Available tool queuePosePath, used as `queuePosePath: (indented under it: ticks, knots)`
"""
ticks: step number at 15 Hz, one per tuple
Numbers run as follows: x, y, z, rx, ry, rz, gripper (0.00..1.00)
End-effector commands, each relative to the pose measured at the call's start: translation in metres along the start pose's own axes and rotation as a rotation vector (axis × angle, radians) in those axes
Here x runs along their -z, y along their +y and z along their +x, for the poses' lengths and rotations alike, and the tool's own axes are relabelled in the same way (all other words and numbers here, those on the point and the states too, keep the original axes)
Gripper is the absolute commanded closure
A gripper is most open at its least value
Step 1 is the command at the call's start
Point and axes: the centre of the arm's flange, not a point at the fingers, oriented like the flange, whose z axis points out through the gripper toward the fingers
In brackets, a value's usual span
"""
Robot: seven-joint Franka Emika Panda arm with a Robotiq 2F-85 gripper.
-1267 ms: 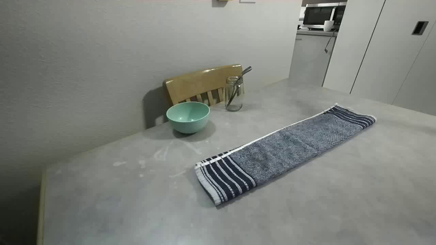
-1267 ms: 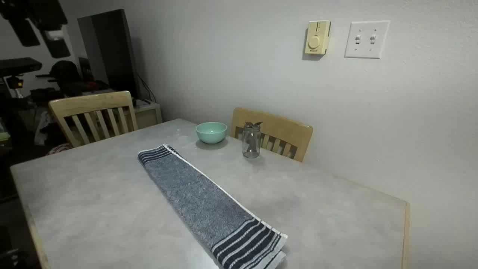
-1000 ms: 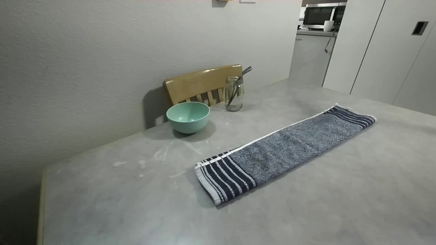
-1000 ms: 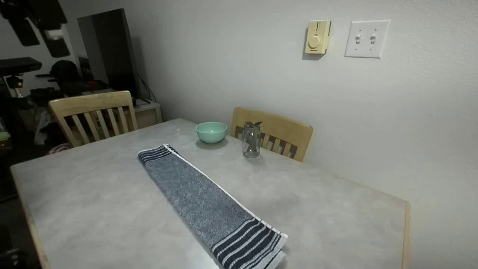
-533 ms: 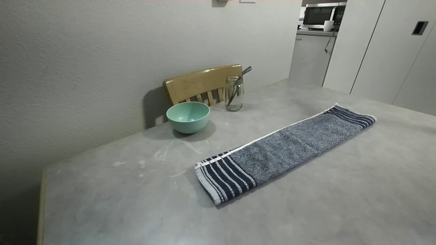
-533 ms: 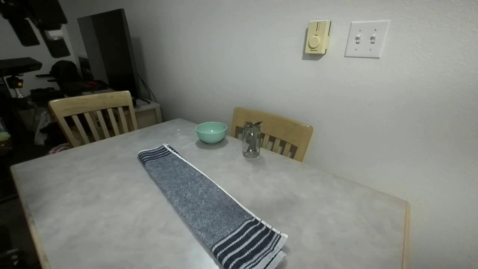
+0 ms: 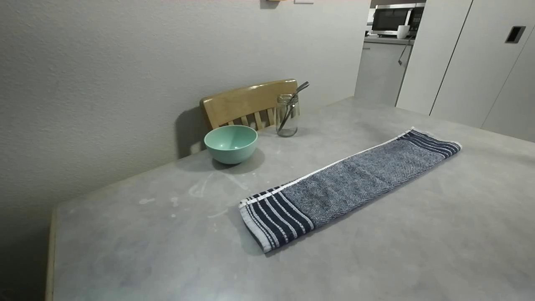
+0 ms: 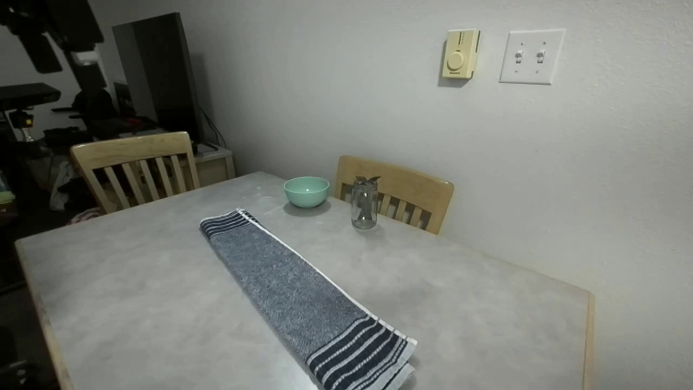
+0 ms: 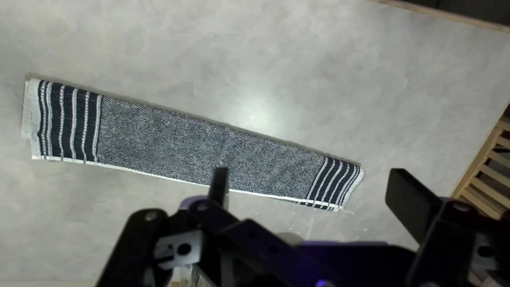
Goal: Fold the grey towel in half
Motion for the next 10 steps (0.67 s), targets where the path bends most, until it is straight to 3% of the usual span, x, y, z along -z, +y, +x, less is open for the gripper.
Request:
queuePosePath:
  ticks: [1, 8, 9, 10]
  knots:
    - [-0.034, -0.008, 0.034, 0.024, -0.034, -0.019, 0.00]
    - [-0.136, -0.079, 0.133, 0.021, -0.076, -0.074, 0.00]
    - [-0.146, -0.086, 0.140, 0.046, -0.108, -0.059, 0.00]
    - [-0.128, -0.080, 0.101, 0.038, -0.067, -0.088, 0.00]
